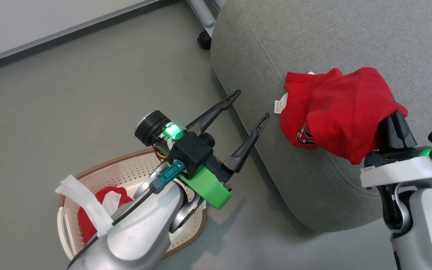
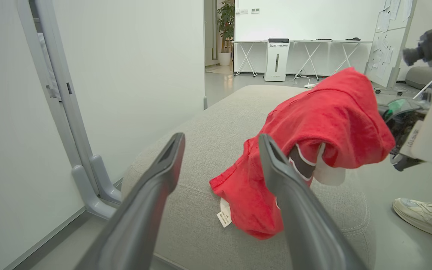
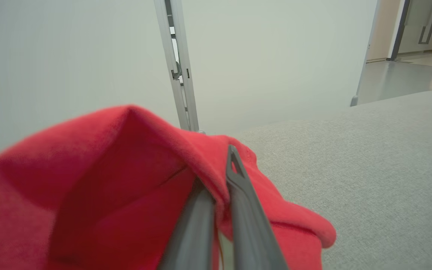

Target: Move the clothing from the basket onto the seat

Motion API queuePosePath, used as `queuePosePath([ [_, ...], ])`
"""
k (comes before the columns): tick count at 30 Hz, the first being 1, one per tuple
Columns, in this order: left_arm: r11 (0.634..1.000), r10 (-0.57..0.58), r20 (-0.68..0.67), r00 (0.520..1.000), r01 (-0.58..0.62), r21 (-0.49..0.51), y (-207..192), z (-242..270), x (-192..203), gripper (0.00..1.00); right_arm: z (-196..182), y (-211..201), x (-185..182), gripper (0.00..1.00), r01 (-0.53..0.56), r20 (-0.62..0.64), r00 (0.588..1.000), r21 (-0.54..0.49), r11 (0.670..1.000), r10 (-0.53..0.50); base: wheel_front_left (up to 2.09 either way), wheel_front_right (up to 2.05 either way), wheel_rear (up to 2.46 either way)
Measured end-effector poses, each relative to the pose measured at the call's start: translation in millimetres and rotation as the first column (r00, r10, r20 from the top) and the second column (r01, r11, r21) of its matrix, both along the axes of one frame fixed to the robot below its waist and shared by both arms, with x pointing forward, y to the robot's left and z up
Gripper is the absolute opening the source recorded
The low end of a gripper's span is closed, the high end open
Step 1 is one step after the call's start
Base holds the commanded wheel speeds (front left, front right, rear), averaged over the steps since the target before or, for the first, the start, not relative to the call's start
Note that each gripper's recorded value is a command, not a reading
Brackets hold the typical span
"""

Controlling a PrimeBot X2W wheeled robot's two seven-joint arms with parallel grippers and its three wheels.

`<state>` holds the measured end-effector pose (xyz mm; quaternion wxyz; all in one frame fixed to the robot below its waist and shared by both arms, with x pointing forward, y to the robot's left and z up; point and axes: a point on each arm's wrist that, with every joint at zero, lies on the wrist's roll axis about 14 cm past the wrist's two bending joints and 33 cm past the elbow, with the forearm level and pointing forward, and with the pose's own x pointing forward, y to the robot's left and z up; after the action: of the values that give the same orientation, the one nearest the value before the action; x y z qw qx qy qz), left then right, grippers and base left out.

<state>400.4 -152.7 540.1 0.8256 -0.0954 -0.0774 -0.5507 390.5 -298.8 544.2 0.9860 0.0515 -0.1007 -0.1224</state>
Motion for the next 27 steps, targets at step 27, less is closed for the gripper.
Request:
queuePosePath([
  [27, 1.000, -0.017, -0.030, 0.999, 0.018, 0.010, -5, -33, 21, 1.00, 78, -58, 45, 0.00, 0.126, 0.191, 0.977, -0.136, 0.983, -0.099, 0.00, 0.00, 0.00],
])
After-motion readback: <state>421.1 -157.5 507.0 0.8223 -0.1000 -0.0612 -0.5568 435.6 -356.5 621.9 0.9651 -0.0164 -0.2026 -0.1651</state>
